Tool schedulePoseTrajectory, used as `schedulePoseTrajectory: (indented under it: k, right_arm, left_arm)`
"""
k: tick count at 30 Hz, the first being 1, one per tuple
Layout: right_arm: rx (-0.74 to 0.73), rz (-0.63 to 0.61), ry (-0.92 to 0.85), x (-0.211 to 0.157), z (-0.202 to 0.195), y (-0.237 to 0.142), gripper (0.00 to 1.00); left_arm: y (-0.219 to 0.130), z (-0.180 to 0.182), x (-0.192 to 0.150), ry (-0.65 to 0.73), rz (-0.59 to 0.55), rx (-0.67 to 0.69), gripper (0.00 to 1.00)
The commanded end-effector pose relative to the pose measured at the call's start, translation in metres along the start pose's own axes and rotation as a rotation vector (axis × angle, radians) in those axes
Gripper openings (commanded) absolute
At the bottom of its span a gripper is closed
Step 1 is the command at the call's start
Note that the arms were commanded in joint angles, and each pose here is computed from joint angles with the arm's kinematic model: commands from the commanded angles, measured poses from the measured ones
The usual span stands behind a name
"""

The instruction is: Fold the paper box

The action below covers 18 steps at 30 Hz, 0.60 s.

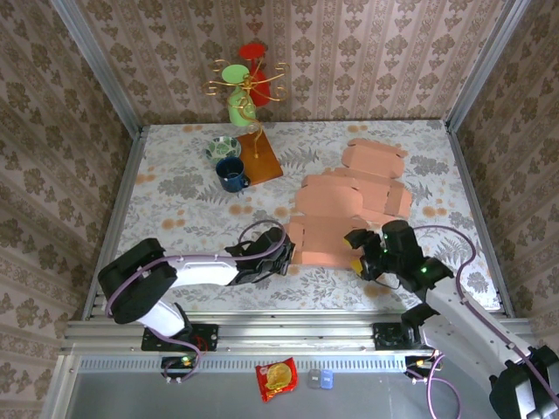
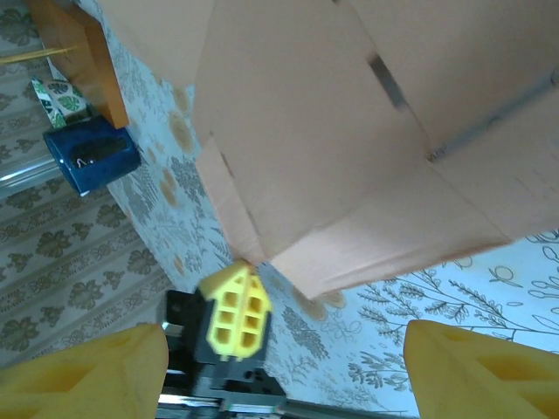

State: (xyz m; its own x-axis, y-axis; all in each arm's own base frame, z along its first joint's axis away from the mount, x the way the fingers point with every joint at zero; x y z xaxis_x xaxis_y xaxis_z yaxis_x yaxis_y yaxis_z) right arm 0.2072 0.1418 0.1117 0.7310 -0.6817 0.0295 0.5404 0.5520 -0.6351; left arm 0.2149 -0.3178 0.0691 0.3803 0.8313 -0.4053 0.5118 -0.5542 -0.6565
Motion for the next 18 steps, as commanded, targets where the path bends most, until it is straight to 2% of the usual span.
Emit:
schedulePoseTrajectory:
  k: [1, 7, 18]
  right_arm:
    - [0.014, -0.074, 0.082, 0.003, -0.008, 0.003, 0.73]
    - [0.064, -0.122, 0.087, 0.001, -0.001, 0.007, 0.69]
    - [0.135, -0.191, 0.067, 0.009, 0.031, 0.028, 0.61]
  left_arm:
    - [-0.010, -0.031, -0.010, 0.001, 0.006, -0.072, 0.00]
    - [-0.016, -0.053, -0.019, -0.010, 0.031, -0.101, 0.00]
    - [-0.017, -0.063, -0.024, -0.023, 0.073, -0.097, 0.00]
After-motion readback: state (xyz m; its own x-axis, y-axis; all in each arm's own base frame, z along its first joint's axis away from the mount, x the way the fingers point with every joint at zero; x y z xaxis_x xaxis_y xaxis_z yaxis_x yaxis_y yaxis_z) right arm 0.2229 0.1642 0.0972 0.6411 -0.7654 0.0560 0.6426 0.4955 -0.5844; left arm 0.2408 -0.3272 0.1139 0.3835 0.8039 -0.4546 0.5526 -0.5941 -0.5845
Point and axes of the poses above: each hand's point on the last joint's axis, 136 mm out from that joint toward the fingers, its own y axis out along the fingers, its own z axis along the line the jaws close on, x = y × z, the point moved 1 cm from there along -y, back along the fingers, and after that the axes turned 15 degrees about -y, right-handed, at the moved point
